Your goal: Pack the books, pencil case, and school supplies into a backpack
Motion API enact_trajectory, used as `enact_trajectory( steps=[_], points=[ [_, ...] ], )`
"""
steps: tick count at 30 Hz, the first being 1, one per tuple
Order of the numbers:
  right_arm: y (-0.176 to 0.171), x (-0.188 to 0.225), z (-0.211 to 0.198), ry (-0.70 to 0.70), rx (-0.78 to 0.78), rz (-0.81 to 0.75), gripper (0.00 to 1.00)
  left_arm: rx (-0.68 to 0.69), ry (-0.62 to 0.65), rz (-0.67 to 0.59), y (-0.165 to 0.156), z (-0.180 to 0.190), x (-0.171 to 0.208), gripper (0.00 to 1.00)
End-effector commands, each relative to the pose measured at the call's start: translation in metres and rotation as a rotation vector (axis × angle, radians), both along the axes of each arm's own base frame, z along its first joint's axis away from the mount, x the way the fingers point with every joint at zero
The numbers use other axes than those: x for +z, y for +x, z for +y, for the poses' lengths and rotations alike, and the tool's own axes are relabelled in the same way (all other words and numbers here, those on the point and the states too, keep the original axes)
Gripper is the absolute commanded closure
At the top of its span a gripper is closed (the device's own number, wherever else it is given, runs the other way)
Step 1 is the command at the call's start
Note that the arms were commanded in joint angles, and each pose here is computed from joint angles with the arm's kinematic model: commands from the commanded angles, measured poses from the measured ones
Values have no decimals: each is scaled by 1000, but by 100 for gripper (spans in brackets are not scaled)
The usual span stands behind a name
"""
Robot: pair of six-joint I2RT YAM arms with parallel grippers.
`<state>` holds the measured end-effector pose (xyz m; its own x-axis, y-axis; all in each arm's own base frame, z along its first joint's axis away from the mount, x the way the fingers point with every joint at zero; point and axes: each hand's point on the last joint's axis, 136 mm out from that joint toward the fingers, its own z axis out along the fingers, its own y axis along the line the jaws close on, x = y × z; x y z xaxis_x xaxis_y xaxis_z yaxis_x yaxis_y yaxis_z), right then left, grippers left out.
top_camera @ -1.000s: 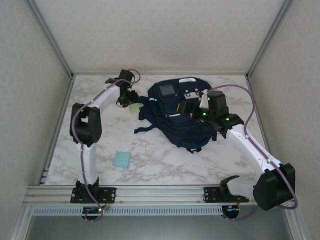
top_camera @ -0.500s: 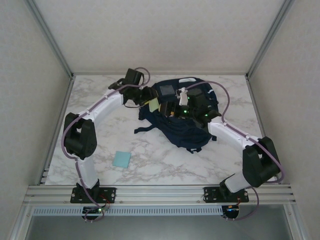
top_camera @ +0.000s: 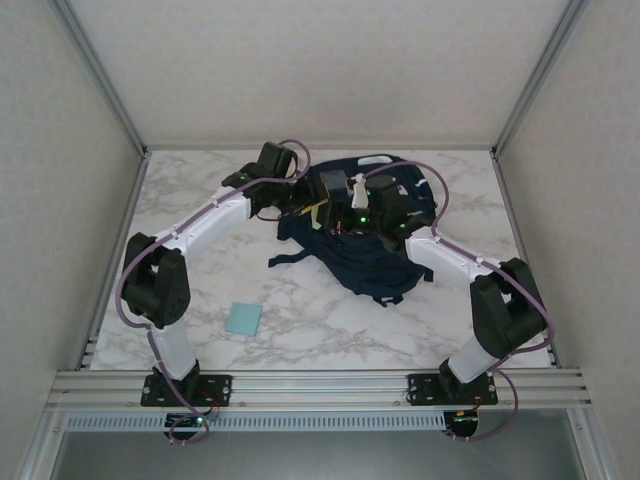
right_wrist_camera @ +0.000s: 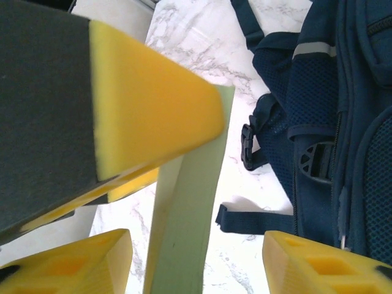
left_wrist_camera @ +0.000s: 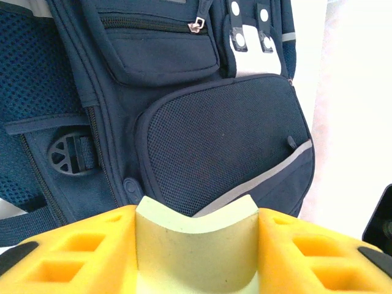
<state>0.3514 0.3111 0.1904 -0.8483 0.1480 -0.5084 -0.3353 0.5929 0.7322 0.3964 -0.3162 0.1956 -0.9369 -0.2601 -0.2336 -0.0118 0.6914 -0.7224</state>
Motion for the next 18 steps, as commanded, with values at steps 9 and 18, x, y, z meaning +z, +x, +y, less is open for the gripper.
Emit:
enact_trajectory(
  steps=[9,18],
  points=[
    [2,23,-1,-10,-9,-59,100,-33,-1,-36,-9,-2,10,32],
    [-18,12,-95,-330,-221,-36,100,-84,150,-192,-2,11,29,5]
  ],
)
